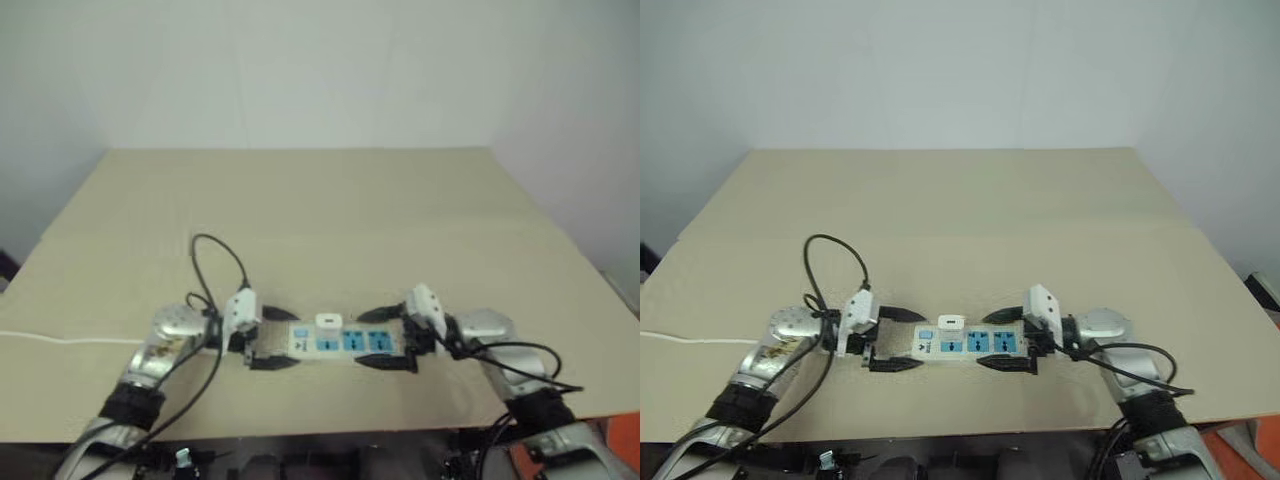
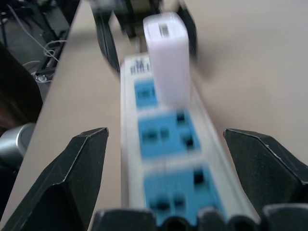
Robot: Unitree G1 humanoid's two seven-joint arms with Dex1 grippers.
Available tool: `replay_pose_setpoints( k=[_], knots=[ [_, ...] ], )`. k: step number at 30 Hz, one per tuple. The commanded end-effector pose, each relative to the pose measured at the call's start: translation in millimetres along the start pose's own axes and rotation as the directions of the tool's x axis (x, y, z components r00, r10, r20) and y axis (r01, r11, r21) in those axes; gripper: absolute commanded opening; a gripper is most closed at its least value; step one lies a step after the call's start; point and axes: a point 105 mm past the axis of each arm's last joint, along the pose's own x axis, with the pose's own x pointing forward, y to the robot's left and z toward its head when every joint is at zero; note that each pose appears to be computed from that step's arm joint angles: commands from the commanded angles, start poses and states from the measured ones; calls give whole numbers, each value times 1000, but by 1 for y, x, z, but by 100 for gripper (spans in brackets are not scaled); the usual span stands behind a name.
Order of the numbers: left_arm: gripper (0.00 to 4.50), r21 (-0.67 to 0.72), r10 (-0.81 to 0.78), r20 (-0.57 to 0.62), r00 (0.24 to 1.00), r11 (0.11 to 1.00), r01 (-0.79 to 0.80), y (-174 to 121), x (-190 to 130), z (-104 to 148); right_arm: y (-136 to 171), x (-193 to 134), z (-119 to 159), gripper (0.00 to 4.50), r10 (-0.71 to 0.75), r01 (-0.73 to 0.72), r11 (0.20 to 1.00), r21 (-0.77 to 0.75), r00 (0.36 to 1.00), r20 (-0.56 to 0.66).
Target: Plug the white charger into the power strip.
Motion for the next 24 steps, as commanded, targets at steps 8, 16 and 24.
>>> replay_pose_setpoints(
  k=[8, 16, 24],
  knots=[
    [447, 23, 68, 12, 998, 997, -68, -15, -66, 50, -10, -88, 66, 450, -173, 175, 975, -138, 985, 29],
    [447, 20, 155, -61, 986, 988, -154, -16, -98, 57, -5, -121, 75, 450, -268, 266, 955, -128, 963, -1],
    [447, -5, 144, -81, 986, 989, -144, -22, -92, 51, 0, -114, 69, 450, -289, 282, 952, -123, 956, -43]
  ],
)
